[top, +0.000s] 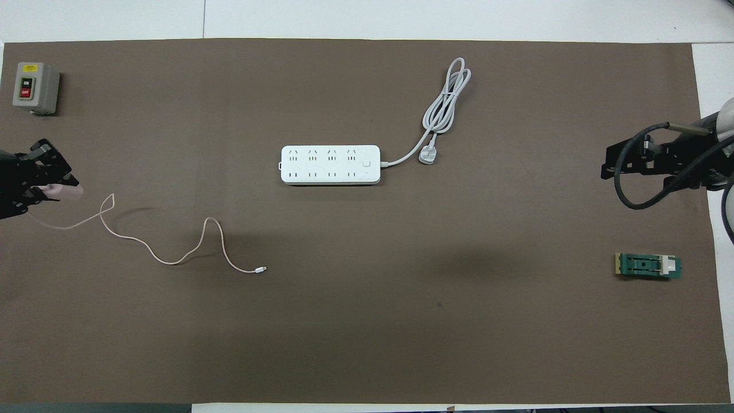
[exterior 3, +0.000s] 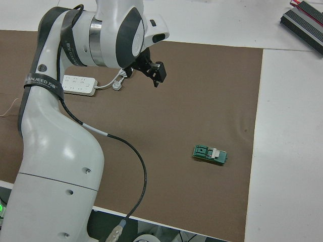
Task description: Plug charger into power strip
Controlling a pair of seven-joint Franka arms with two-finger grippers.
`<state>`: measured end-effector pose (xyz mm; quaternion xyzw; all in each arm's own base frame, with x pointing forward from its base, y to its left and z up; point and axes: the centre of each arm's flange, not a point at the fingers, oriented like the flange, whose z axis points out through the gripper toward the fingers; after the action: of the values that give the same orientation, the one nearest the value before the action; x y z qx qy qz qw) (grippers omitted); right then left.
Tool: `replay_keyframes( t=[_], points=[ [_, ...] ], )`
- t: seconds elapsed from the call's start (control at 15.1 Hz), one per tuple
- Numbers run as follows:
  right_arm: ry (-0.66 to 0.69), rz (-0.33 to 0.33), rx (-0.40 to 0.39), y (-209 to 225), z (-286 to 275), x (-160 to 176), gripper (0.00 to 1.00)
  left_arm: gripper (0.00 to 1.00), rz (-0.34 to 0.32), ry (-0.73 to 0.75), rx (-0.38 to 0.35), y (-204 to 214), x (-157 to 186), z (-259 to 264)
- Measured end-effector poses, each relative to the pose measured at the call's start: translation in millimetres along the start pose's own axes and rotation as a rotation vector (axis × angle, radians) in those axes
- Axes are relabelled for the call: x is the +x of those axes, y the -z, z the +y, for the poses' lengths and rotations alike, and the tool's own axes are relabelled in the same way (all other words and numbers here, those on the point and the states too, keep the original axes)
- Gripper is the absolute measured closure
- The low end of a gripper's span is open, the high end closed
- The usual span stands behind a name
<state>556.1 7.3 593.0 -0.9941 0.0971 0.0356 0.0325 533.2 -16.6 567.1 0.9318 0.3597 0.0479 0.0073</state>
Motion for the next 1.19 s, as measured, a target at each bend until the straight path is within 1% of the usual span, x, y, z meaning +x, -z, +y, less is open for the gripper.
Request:
replay_keyframes(
  t=[0.2,0.4,0.53,0.66,0.73,0.86,1.19],
  points=[
    [0.065,0.003,0.003,1.7,22.8,4.2,0.0,0.68,-0.005,0.177,-0.011,-2.2,-42.7,39.4],
    [0.121,0.003,0.003,1.9,25.5,4.7,0.0,0.68,-0.003,0.327,-0.044,-13.4,-90.5,77.4],
    [0.13,0.003,0.002,1.6,21.0,3.9,0.0,0.68,-0.021,0.384,-0.023,-30.9,-123.4,99.8],
    [0.132,0.003,0.002,1.5,19.9,3.7,0.0,0.68,-0.032,0.458,0.013,-57.8,-146.5,122.5],
    [0.132,0.002,0.002,1.5,19.9,3.7,0.0,0.68,-0.032,0.495,0.029,-72.7,-153.0,132.8],
    [0.131,0.003,0.002,1.5,20.1,3.8,0.0,0.68,-0.03,0.556,0.046,-96.8,-154.8,150.1],
    [0.132,0.003,0.002,1.9,20.1,3.6,0.0,0.68,-0.026,0.615,0.047,-119.9,-137.0,185.4]
  ],
)
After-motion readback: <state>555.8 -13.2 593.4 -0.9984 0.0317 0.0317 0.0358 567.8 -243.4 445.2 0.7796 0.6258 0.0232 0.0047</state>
